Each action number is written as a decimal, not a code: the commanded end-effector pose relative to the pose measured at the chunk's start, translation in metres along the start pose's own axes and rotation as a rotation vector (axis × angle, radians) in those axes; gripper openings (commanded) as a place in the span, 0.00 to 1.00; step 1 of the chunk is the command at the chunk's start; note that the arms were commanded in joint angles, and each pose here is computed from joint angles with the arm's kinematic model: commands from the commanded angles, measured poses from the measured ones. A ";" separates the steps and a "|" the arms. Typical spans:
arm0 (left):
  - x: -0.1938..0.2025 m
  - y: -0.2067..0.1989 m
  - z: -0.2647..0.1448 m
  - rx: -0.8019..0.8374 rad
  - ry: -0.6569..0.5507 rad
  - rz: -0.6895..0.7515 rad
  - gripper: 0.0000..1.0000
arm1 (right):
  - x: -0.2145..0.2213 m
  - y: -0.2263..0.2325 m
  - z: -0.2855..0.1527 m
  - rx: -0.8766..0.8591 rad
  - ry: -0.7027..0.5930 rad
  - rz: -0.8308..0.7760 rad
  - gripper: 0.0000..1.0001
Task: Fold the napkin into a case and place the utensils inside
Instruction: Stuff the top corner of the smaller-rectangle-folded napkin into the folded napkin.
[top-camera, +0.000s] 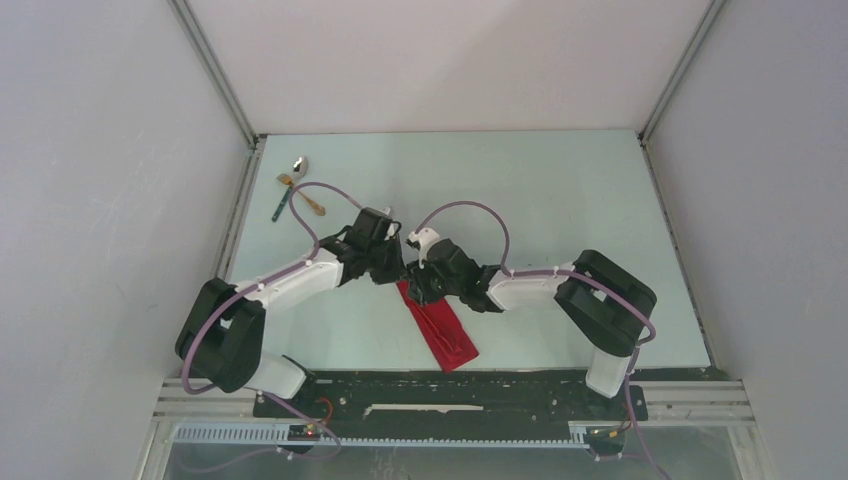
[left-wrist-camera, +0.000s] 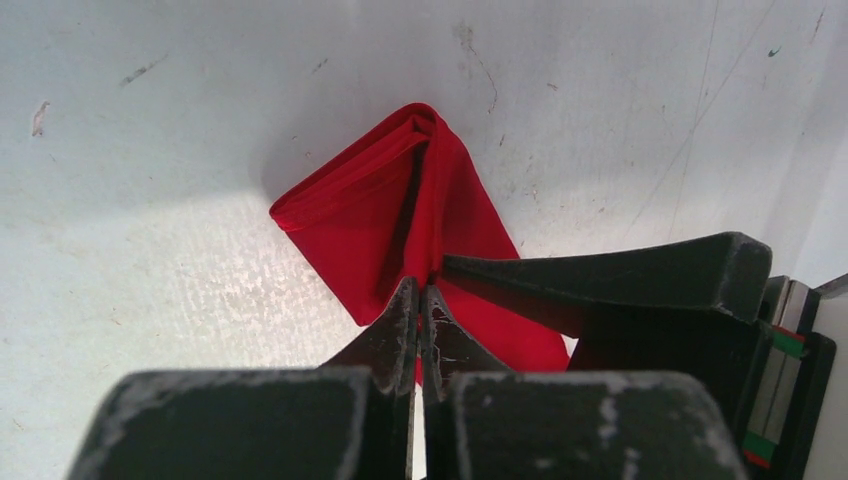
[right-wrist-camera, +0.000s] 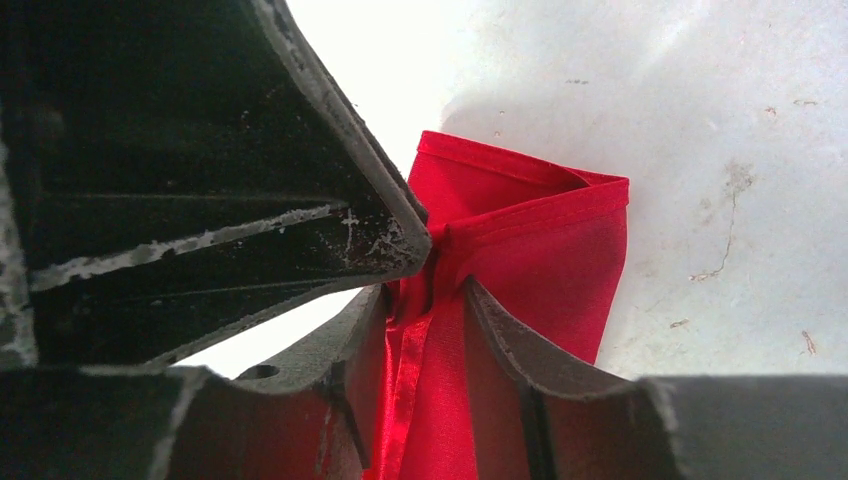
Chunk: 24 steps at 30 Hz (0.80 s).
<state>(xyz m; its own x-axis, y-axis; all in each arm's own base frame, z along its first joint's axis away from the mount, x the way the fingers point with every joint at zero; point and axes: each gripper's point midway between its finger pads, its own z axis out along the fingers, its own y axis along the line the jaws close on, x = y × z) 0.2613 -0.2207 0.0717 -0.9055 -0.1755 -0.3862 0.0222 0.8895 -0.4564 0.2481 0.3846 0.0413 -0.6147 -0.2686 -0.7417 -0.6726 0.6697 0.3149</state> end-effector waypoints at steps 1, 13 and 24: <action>-0.009 -0.009 -0.011 0.041 -0.040 -0.011 0.00 | -0.024 0.012 0.007 0.017 -0.093 0.003 0.41; -0.012 -0.002 -0.017 0.025 -0.072 -0.004 0.27 | -0.028 0.015 -0.004 0.022 -0.117 0.045 0.00; -0.014 0.030 -0.030 -0.130 -0.181 0.014 0.45 | -0.032 0.013 -0.018 -0.049 -0.127 0.189 0.00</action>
<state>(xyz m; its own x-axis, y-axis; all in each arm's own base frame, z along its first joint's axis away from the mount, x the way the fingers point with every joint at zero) 0.2575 -0.1932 0.0842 -0.8544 -0.2243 -0.4686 -0.0123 0.9105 -0.4133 0.2461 0.3846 0.0445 -0.6698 -0.1620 -0.7246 -0.5909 0.7073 0.3881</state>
